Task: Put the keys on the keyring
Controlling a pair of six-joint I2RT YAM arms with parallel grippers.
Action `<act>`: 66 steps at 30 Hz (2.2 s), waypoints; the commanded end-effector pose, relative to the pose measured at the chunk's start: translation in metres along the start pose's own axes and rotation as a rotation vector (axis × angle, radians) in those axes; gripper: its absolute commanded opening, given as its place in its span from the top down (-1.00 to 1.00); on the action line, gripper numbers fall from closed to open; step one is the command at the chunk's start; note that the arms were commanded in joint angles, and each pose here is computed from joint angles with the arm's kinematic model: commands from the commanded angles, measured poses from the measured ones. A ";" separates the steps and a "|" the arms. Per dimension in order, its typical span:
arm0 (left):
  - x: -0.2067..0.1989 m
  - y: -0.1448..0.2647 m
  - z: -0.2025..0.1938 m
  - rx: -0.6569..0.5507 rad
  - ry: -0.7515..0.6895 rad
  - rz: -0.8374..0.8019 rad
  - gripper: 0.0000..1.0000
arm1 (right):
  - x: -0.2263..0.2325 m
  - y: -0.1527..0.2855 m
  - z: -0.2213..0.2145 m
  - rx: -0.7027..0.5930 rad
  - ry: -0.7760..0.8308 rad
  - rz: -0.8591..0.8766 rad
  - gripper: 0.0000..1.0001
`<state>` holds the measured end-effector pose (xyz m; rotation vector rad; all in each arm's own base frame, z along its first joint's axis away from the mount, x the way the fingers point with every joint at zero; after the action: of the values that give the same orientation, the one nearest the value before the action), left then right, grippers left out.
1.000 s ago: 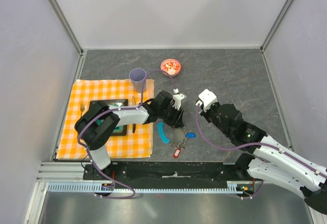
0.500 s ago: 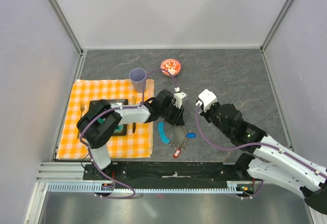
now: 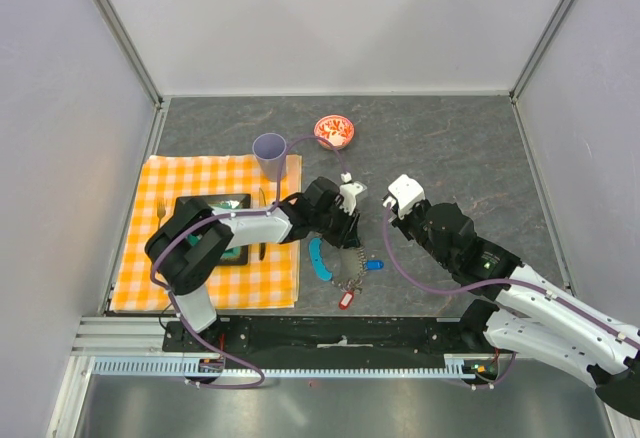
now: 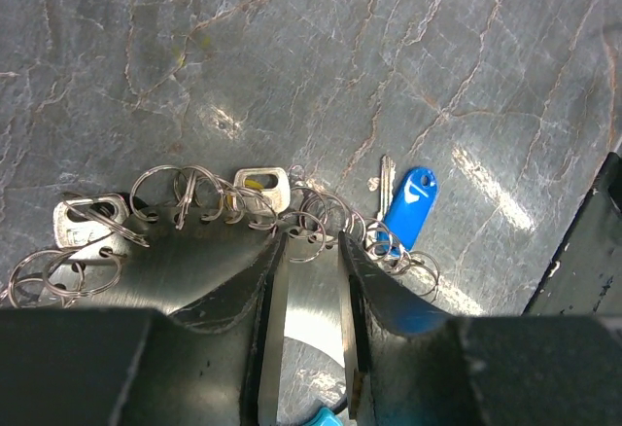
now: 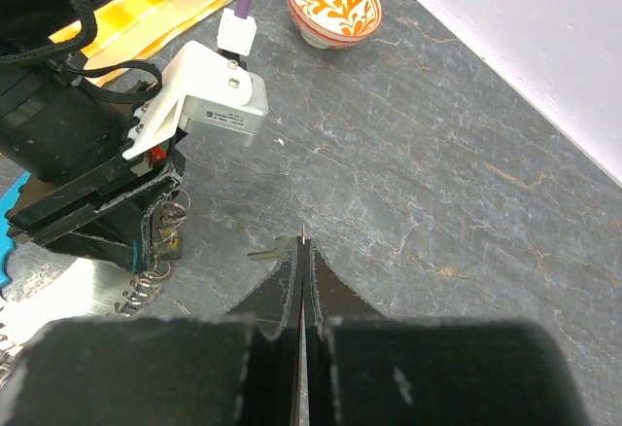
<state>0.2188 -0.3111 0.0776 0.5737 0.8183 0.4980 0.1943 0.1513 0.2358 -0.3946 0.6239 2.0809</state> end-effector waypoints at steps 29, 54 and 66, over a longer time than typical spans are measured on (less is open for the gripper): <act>-0.008 0.008 0.004 -0.056 -0.601 -0.063 0.29 | -0.005 0.004 0.012 -0.075 -0.019 -0.012 1.00; -0.007 -0.016 0.022 -0.148 -0.647 0.059 0.40 | -0.009 0.004 0.010 -0.062 -0.028 -0.047 1.00; -0.010 0.023 0.032 -0.361 -0.427 0.163 0.30 | -0.012 -0.002 -0.005 0.054 -0.074 -0.122 1.00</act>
<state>0.2282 -0.3106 0.0766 0.5745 0.2308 0.5187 0.1967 0.1444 0.2358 -0.3719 0.6161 2.0121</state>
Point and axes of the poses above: each gripper's point midway between its finger pads, its own y axis back along the fingers, its own x axis along the line the jaws close on, z = x × y, the point moved 6 cm from there along y, back along the fingers, and after that the axes turned 11 degrees about y, right-handed, at the moved point
